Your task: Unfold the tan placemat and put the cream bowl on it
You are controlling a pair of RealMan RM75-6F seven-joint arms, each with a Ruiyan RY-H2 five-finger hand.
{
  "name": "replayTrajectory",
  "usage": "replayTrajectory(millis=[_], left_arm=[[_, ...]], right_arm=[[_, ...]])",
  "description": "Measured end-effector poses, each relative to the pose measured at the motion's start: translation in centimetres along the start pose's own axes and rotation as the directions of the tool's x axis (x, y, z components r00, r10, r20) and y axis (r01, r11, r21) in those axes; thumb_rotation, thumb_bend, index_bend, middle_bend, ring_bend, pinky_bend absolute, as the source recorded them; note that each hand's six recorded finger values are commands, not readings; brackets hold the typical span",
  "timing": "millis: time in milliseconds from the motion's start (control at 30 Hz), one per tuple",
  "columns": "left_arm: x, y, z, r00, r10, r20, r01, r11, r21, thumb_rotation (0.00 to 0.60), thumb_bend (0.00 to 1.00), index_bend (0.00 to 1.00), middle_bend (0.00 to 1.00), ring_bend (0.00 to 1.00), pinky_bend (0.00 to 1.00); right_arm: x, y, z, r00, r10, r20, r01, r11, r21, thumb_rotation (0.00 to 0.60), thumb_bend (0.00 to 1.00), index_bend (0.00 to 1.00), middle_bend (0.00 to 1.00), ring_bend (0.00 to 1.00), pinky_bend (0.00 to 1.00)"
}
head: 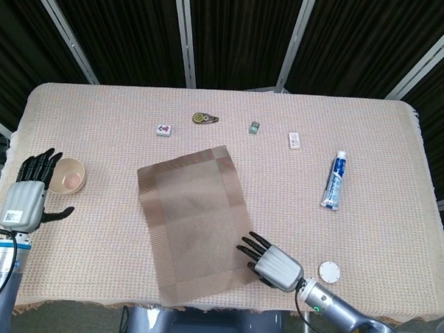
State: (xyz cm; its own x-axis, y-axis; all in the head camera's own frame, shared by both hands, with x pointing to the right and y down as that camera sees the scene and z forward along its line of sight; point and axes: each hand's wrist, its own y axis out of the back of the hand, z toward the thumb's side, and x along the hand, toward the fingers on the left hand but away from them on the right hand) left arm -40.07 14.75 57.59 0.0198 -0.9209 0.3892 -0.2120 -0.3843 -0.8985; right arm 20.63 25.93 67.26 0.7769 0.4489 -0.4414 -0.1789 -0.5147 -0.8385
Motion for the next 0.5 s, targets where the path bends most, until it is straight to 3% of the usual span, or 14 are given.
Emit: replayTrajectory(millis=[167,333,500], left_arm=[[-0.1,0.0,0.1,1.0,-0.004,0.002,0.004,1.0,-0.006,0.6,0.01,0.0,0.0,0.0,0.0],[-0.2,0.0,0.2,1.0,-0.006,0.007,0.006,1.0,-0.012,0.6,0.01,0.0,0.0,0.0,0.0],[-0.1,-0.2,0.3,1.0,-0.013,0.01,0.013,1.0,-0.011,0.6,0.01,0.0,0.0,0.0,0.0]], right_arm=[[2.2,1.6,-1.4,1.0,-0.027,0.003,0.027,0.997,0.076,0.6,0.35,0.77,0.12,0.0,0.0],[4.7,4.1,-4.9,0.996,-0.055,0.067,0.042,0.984,0.172,0.6,0.35,0.77,0.14,0.0,0.0],[5.9,6.7,-9.3,0.987,-0.089,0.13,0.044,0.948,0.315,0.6,0.35,0.78,0.15,0.0,0.0]])
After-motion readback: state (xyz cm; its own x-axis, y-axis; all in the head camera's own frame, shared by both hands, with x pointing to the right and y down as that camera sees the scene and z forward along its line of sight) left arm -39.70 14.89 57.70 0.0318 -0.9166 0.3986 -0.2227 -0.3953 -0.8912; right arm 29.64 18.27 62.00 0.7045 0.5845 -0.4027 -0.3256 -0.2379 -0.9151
